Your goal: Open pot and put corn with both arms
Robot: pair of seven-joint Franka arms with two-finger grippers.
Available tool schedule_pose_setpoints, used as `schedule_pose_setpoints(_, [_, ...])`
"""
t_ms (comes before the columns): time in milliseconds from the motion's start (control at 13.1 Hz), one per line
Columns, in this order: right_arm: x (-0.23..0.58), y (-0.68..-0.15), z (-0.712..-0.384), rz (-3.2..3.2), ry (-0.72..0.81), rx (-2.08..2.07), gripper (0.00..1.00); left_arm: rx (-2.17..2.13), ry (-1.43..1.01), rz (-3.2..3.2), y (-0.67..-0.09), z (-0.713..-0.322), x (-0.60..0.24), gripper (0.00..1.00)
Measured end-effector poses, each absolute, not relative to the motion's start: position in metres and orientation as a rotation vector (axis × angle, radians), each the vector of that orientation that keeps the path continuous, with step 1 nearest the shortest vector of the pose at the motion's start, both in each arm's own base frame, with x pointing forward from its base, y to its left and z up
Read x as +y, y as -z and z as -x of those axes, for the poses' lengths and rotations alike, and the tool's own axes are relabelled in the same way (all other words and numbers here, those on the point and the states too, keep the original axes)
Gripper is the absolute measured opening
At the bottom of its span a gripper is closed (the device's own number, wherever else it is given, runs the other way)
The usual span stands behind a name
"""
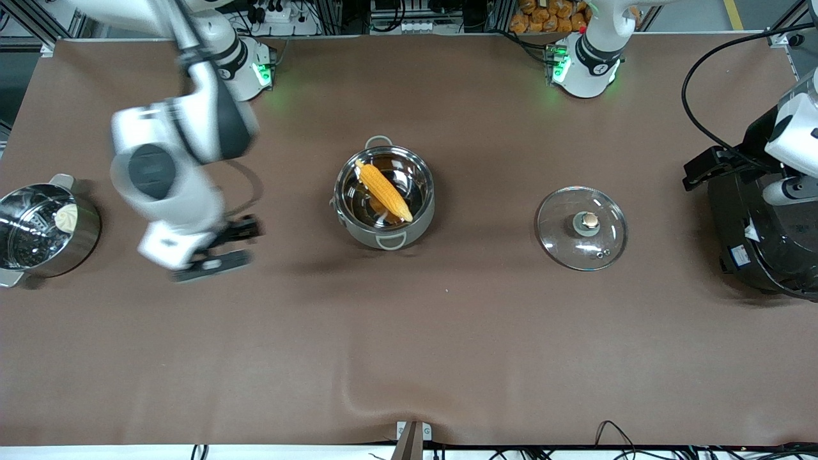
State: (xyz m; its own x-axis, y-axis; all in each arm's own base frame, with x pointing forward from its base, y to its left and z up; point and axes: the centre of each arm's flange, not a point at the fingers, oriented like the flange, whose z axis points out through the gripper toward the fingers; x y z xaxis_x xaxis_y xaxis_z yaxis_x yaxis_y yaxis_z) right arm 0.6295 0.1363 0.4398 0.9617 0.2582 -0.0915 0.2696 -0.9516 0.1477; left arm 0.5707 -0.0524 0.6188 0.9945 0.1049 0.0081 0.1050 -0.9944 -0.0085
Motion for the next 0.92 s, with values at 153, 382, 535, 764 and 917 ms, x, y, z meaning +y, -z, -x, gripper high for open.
schedule_pose_setpoints(153, [0.084, -0.465, -0.628, -2.972, 0.124, 0.301, 1.0, -0.11, 0.01, 3.131, -0.618, -0.571, -0.052, 1.0])
schedule_pose_setpoints(382, [0.061, -0.518, -0.604, -3.04, 0.131, 0.206, 1.0, -0.046, 0.005, 3.132, -0.618, -0.571, -0.051, 1.0])
schedule_pose_setpoints(535, [0.044, -0.552, -0.586, -3.078, 0.095, 0.15, 1.0, -0.041, -0.015, 3.13, -0.617, -0.569, -0.051, 1.0])
schedule_pose_setpoints(764, [0.018, -0.583, -0.563, -3.092, 0.044, 0.076, 1.0, -0.041, -0.024, 3.13, -0.617, -0.569, -0.051, 1.0])
schedule_pose_setpoints(917, [0.004, -0.59, -0.556, -3.107, 0.029, 0.033, 1.0, -0.042, -0.025, 3.129, -0.617, -0.569, -0.051, 1.0])
